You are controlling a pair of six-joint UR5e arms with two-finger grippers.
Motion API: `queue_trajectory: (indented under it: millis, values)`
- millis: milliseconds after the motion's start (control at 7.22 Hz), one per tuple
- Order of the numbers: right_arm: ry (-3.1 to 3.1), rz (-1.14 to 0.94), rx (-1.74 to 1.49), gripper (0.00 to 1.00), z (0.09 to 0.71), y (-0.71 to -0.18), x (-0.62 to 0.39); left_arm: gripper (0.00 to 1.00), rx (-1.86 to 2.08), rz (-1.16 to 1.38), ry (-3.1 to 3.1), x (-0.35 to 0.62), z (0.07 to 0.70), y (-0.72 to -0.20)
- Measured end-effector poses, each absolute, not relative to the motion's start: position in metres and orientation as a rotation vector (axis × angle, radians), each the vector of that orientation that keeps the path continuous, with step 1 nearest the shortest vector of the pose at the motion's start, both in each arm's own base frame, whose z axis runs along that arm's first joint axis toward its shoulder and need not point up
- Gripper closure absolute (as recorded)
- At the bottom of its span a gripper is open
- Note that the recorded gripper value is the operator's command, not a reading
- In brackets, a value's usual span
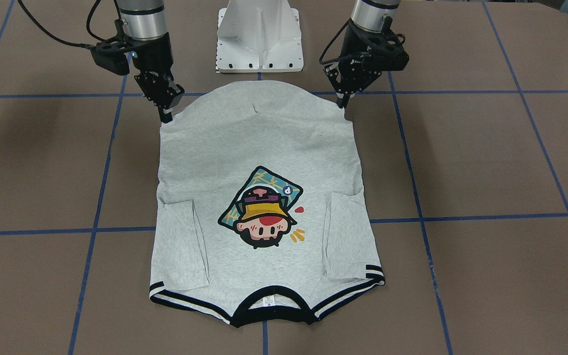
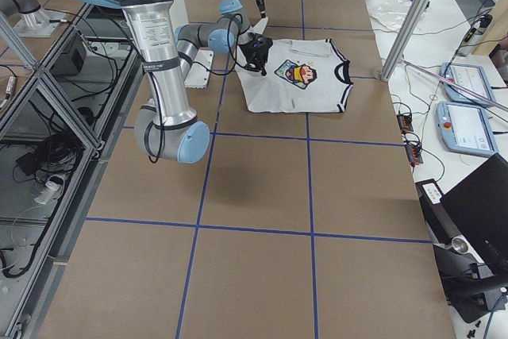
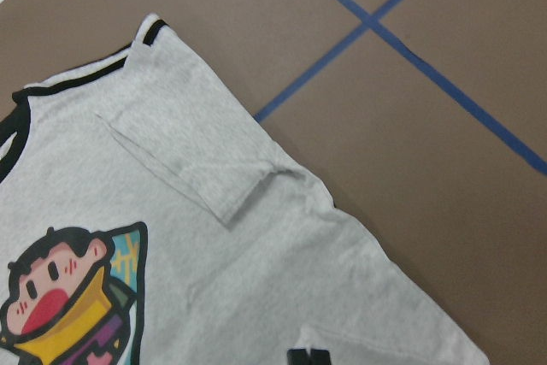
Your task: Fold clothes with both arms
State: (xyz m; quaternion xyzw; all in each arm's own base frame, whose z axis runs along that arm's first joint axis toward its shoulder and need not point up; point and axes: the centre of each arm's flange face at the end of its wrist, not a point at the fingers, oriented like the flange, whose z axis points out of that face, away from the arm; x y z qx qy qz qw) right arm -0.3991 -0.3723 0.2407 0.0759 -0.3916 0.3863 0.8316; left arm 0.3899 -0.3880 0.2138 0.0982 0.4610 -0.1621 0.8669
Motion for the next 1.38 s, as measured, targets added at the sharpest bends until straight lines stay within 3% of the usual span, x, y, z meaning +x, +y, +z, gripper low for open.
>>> queue_trajectory:
  millis: [415, 692, 1108, 1246, 1385]
  values:
    - [-0.697, 0.827, 0.252, 1.00, 0.257, -0.502, -0.403, 1.00, 0.337, -0.374, 0.951, 0.377, 0.276, -0.517]
    - [-0.695, 0.866, 0.284, 1.00, 0.275, -0.587, -0.437, 1.00, 0.384, -0.400, 0.957, 0.382, 0.309, -0.569]
    - [-0.684, 0.859, 0.308, 1.00, 0.313, -0.648, -0.470, 1.00, 0.427, -0.419, 0.968, 0.417, 0.348, -0.622]
    - [-0.685, 0.859, 0.315, 1.00, 0.319, -0.657, -0.473, 0.81, 0.445, -0.426, 0.969, 0.423, 0.358, -0.632]
    - [-0.685, 0.863, 0.320, 0.77, 0.321, -0.663, -0.471, 0.69, 0.450, -0.430, 0.966, 0.430, 0.361, -0.640]
